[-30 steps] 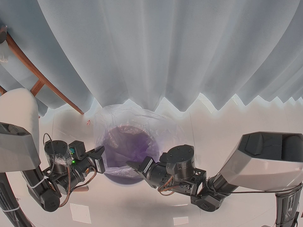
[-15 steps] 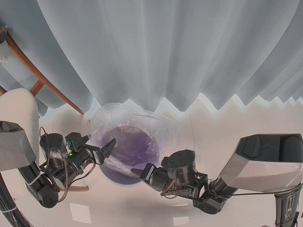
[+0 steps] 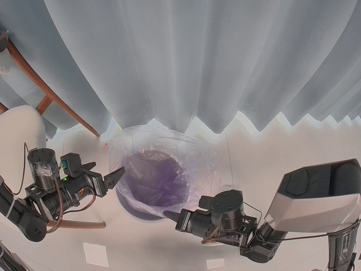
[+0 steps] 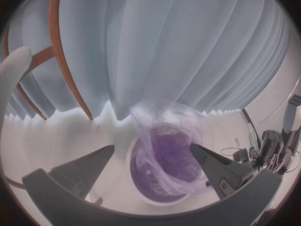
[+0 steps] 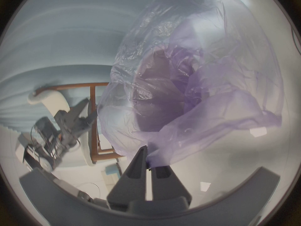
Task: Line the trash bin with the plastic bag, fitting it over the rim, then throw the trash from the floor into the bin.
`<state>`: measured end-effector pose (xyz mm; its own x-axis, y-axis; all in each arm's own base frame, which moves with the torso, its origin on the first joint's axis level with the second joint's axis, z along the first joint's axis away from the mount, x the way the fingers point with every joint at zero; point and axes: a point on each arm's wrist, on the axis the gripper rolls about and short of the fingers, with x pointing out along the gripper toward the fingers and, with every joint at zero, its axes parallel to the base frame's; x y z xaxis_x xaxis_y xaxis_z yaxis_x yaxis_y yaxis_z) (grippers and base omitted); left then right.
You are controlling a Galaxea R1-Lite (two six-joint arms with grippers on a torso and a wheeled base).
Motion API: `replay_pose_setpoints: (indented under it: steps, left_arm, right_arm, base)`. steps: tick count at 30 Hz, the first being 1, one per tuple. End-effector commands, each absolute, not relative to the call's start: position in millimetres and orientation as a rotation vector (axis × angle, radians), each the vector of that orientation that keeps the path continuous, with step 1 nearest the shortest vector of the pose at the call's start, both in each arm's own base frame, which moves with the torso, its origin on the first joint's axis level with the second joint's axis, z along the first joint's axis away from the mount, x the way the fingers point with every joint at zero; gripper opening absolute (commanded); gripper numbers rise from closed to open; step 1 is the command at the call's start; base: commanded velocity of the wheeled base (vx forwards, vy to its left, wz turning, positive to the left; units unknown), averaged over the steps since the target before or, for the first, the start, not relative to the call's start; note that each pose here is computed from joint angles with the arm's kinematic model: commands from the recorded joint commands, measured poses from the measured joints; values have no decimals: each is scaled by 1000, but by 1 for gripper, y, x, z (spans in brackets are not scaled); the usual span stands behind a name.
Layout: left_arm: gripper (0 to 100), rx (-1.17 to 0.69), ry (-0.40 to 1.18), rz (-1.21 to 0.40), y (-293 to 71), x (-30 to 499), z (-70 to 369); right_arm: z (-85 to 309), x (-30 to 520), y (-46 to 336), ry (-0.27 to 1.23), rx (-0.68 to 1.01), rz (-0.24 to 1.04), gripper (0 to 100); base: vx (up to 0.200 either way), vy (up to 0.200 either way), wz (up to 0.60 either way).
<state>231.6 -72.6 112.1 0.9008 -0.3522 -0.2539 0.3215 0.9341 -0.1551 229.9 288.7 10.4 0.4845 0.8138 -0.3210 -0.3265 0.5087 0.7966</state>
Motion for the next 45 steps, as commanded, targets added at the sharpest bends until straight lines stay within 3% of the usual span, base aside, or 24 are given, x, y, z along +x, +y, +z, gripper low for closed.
replay_pose_setpoints:
  steps: [1, 9, 14, 26, 34, 40, 41, 45]
  left_arm:
    - [100, -122, 232, -327, -58, 231, 126]
    - [100, -123, 261, -376, -60, 232, 120]
    - [100, -116, 225, -428, -64, 267, 133]
    - [100, -82, 431, -571, -77, 288, 144]
    - [100, -71, 513, -606, -97, 299, 118]
    - [100, -56, 545, -537, -100, 314, 96]
    - [0, -56, 534, -531, -100, 317, 96]
    - [0, -67, 459, -523, -99, 326, 101]
  right_arm:
    - [2, 217, 275, 771, 622, 789, 0]
    - [-6, 205, 261, 720, 486, 834, 0]
    - [6, 196, 256, 689, 449, 863, 0]
    - [18, 190, 252, 648, 453, 890, 0]
    - [14, 188, 250, 660, 449, 885, 0]
    - [15, 189, 252, 655, 450, 892, 0]
    - [14, 189, 252, 656, 449, 890, 0]
    - [13, 189, 252, 658, 448, 888, 0]
  base:
    - [0, 0, 0]
    - [0, 0, 0]
    - [0, 0, 0]
    - [0, 0, 0]
    - [0, 0, 0]
    - [0, 0, 0]
    - [0, 0, 0]
    - [0, 0, 0]
